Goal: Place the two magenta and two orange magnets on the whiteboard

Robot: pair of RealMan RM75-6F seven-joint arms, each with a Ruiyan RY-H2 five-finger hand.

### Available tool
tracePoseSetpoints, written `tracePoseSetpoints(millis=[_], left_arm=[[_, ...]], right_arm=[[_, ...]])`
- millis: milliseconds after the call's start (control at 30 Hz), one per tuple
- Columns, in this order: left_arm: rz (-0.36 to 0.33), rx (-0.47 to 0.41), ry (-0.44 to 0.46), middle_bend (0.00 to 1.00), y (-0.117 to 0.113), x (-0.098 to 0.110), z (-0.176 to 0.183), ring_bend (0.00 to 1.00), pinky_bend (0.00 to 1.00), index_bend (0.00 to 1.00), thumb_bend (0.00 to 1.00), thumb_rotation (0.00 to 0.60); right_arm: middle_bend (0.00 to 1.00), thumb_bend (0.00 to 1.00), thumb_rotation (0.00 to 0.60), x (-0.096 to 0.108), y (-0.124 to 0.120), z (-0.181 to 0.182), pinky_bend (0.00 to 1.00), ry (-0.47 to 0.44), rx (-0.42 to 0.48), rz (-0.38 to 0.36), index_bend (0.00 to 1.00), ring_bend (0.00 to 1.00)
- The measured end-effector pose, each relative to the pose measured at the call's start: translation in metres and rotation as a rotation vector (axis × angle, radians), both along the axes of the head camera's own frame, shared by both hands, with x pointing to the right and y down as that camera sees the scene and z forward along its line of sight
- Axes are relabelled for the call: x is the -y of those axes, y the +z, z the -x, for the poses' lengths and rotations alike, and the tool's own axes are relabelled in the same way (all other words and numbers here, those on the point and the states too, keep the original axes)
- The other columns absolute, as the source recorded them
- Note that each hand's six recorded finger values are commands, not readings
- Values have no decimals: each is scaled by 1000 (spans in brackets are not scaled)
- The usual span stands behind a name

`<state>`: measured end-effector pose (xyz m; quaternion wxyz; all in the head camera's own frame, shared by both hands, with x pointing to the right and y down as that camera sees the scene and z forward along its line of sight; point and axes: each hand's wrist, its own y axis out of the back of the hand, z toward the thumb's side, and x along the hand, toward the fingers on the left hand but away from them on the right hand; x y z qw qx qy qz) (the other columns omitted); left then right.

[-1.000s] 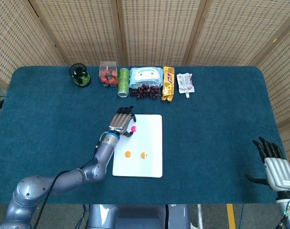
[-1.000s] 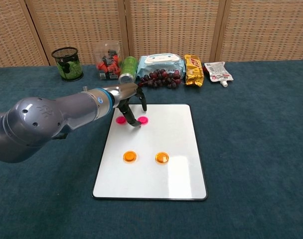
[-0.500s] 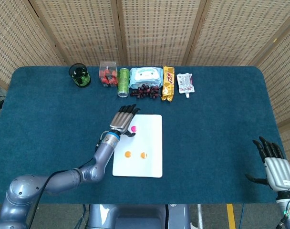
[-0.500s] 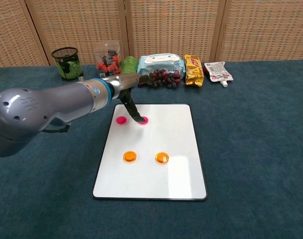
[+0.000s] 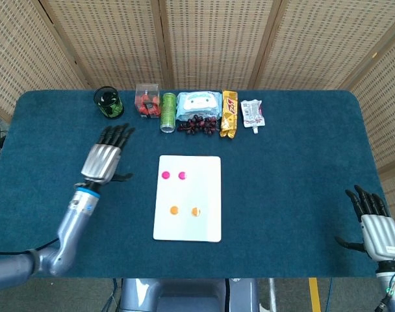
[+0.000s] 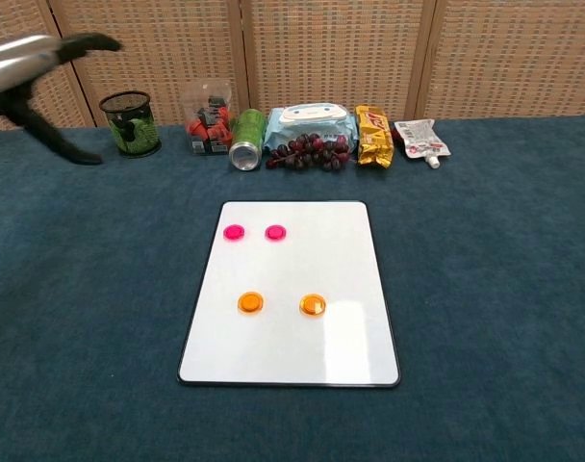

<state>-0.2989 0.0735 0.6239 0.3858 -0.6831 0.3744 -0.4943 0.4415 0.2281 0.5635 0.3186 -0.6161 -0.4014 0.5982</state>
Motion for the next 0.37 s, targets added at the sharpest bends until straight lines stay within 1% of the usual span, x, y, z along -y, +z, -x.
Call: tracePoseSetpoints(millis=[67,133,167,233,267,367], left_arm=[[-12,29,-67,0,-11,-18,45,0,0,0,0,600],[-10,48,-121,0,-18,-37,78,0,0,0,0,600],[-3,54,-158,0,-22,-51,97,0,0,0,0,600],[11,54,-217,0,-27,-72,121,0,0,0,0,600],[21,55,-255,0,-31,-86,137,0,0,0,0,600],[36,57,-321,0,-41,-116,168,0,0,0,0,600]], right_arm=[[0,0,600,0,0,1,0,-1,-6,-8,0,0],[0,0,600,0,-1,1,0,-1,-10,-13,0,0],[0,0,600,0,-1,1,0,-2,-11,-16,0,0],[0,0,600,0,-1,2,0,-6,-14,-23,0,0],[0,0,600,0,-2,3,0,-9,-16,-27,0,0],[0,0,600,1,-2,4,0,-8,-21,-40,0,0]])
